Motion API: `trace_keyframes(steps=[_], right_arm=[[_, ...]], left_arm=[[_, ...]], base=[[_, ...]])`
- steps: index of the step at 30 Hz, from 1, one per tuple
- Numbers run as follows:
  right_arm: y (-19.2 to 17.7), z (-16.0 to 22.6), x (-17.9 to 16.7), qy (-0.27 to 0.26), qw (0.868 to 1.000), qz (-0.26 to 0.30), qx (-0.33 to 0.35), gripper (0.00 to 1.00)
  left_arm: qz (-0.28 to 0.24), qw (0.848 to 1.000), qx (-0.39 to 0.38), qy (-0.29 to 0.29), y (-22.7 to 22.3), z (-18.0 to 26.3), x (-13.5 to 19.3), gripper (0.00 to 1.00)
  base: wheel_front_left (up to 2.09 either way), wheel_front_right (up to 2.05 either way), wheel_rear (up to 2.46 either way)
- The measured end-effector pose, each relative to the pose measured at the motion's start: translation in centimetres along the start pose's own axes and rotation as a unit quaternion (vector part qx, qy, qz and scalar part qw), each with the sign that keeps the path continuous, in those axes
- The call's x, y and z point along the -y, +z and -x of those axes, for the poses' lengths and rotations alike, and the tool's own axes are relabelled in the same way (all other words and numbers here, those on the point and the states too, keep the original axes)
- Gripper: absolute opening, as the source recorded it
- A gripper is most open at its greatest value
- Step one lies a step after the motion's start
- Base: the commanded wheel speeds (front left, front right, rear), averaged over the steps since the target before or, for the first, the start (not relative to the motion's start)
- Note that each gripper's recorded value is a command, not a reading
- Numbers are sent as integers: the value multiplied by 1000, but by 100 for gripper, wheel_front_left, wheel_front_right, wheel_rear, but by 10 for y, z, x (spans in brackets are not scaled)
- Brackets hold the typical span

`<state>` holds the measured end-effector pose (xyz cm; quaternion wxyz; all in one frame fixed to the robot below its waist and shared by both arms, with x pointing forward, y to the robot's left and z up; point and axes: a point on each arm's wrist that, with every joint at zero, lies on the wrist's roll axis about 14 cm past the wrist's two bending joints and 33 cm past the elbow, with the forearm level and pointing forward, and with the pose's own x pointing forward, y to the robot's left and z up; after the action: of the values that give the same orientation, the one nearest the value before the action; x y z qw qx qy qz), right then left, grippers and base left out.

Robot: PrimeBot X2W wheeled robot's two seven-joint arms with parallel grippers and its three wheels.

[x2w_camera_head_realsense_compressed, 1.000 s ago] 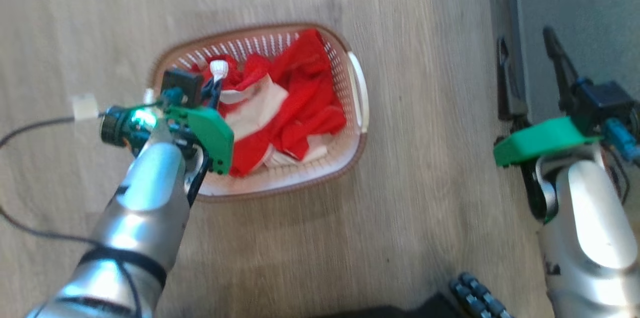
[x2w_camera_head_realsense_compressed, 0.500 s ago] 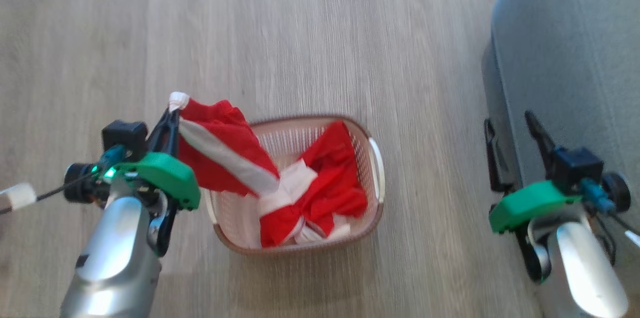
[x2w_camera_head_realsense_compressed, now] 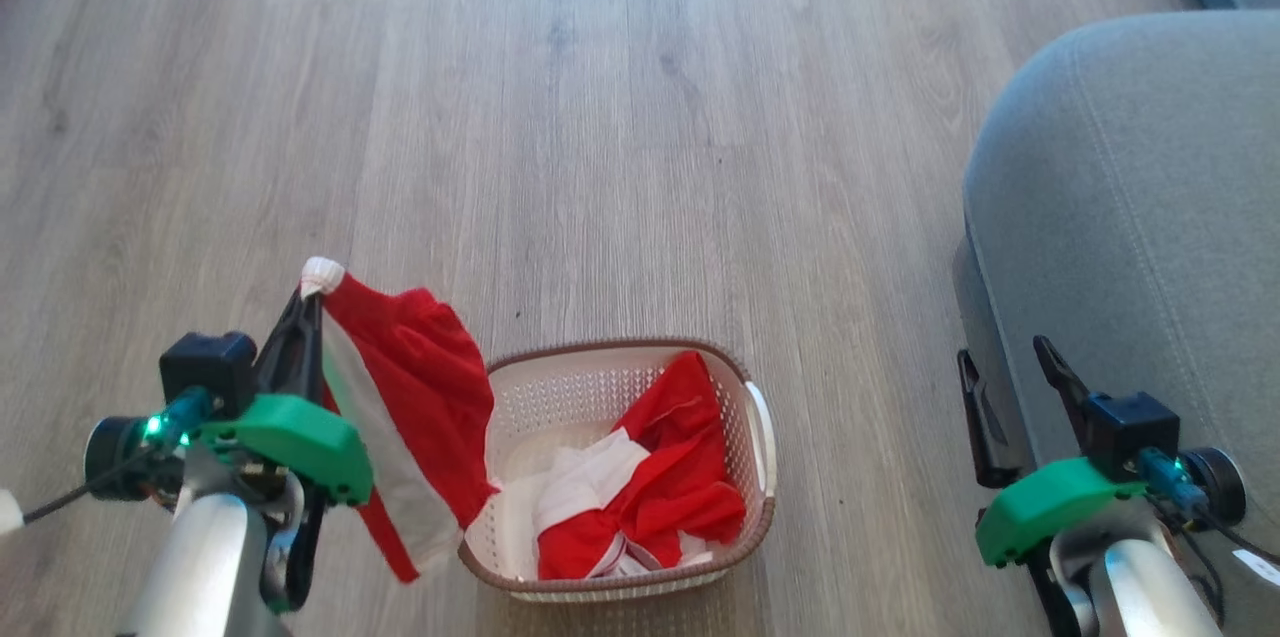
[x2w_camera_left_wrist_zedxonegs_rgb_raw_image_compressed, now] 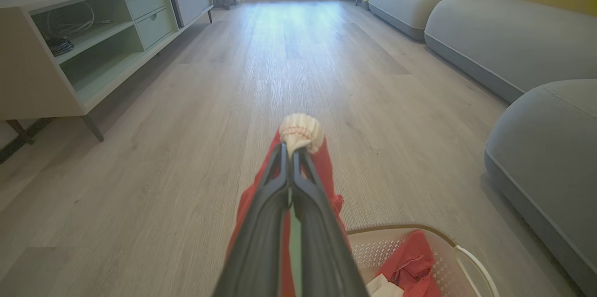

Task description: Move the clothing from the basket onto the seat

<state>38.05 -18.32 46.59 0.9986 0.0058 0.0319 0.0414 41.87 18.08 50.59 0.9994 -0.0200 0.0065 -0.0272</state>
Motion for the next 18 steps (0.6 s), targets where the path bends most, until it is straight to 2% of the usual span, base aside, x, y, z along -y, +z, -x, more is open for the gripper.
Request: trace_keyframes(steps=[9, 18], right_arm=[[5, -1, -7, 11, 1000, 2, 6, 100], [6, -1, -9, 18, 1000, 9, 8, 100]], left_arm=[[5, 1000, 26, 0, 27, 12, 5, 0], [3, 1000, 16, -4, 23, 19, 7, 0]], base=[[0, 0, 0], [0, 0, 0]])
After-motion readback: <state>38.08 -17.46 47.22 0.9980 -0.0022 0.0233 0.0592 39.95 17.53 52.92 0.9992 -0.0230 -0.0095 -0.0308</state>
